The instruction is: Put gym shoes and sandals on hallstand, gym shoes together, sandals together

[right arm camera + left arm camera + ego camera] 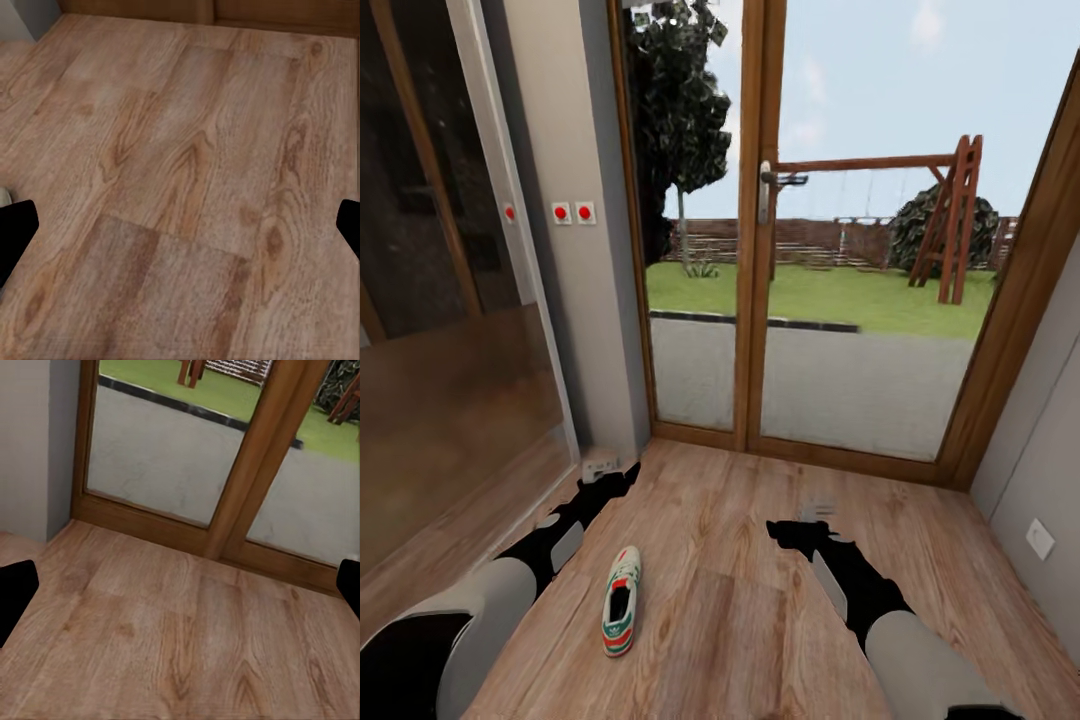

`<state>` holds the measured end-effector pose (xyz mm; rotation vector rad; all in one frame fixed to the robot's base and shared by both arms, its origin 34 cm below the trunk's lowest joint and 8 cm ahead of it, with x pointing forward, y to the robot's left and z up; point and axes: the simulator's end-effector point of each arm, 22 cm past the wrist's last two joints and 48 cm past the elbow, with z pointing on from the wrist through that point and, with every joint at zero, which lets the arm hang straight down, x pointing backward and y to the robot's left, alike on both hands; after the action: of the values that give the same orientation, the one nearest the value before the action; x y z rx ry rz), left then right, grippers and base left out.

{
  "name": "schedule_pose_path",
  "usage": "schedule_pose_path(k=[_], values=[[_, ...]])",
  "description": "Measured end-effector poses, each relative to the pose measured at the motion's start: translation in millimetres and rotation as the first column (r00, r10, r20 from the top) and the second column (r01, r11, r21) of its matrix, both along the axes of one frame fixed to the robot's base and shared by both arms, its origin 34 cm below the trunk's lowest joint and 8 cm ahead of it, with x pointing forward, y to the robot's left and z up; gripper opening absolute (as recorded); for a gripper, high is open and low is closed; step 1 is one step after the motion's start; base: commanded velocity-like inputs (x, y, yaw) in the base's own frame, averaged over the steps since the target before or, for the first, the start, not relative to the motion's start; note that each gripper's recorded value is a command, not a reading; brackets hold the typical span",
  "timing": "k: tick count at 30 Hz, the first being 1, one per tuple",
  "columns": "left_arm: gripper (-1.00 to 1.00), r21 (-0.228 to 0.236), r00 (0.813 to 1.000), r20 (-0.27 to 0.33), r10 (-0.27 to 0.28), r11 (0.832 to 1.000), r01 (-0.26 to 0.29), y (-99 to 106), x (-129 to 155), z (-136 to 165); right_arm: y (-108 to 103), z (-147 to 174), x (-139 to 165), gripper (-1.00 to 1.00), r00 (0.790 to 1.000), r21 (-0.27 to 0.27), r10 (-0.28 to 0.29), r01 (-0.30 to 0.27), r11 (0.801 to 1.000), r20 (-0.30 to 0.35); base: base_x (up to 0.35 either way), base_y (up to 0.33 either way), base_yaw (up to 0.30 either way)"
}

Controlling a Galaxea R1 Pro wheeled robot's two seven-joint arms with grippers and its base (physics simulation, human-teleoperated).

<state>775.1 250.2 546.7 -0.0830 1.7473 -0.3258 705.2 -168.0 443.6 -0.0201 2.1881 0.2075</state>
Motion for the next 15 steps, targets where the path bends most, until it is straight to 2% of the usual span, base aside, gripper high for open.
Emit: schedule_pose_path(k=[3, 4, 5, 7, 8, 15], values=[[1.0, 0.003, 0.999, -0.032, 0.009, 1.0, -0.009, 2, -2, -18, -2, 30, 18, 1.0, 0.998, 0.003, -0.006, 0.005, 1.0, 0.058, 0.0, 0.0, 0.0], [1.0, 0.005, 0.999, -0.041, 0.012, 1.0, -0.012, 3, -2, -23, -3, 34, 21, 1.0, 0.998, 0.004, -0.006, 0.005, 1.0, 0.062, 0.0, 0.0, 0.0], [1.0, 0.01, 0.998, -0.056, 0.027, 1.0, -0.027, 6, -3, -31, -3, 52, 28, 1.0, 0.997, 0.004, -0.004, 0.004, 1.0, 0.072, 0.0, 0.0, 0.0], [1.0, 0.016, 0.996, -0.076, 0.04, 0.999, -0.039, 8, -4, -42, -4, 57, 31, 1.0, 0.997, 0.002, -0.003, 0.003, 1.0, 0.072, 0.0, 0.0, 0.0], [1.0, 0.024, 0.993, -0.1, 0.058, 0.998, -0.055, 9, -6, -53, -4, 73, 37, 1.0, 0.995, 0.002, -0.002, 0.002, 1.0, 0.098, 0.0, 0.0, 0.0], [1.0, 0.035, 0.985, -0.159, 0.073, 0.997, -0.068, 11, -11, -90, -5, 55, 39, 1.0, 0.997, 0.001, -0.002, 0.002, 1.0, 0.073, 0.0, 0.0, 0.0]])
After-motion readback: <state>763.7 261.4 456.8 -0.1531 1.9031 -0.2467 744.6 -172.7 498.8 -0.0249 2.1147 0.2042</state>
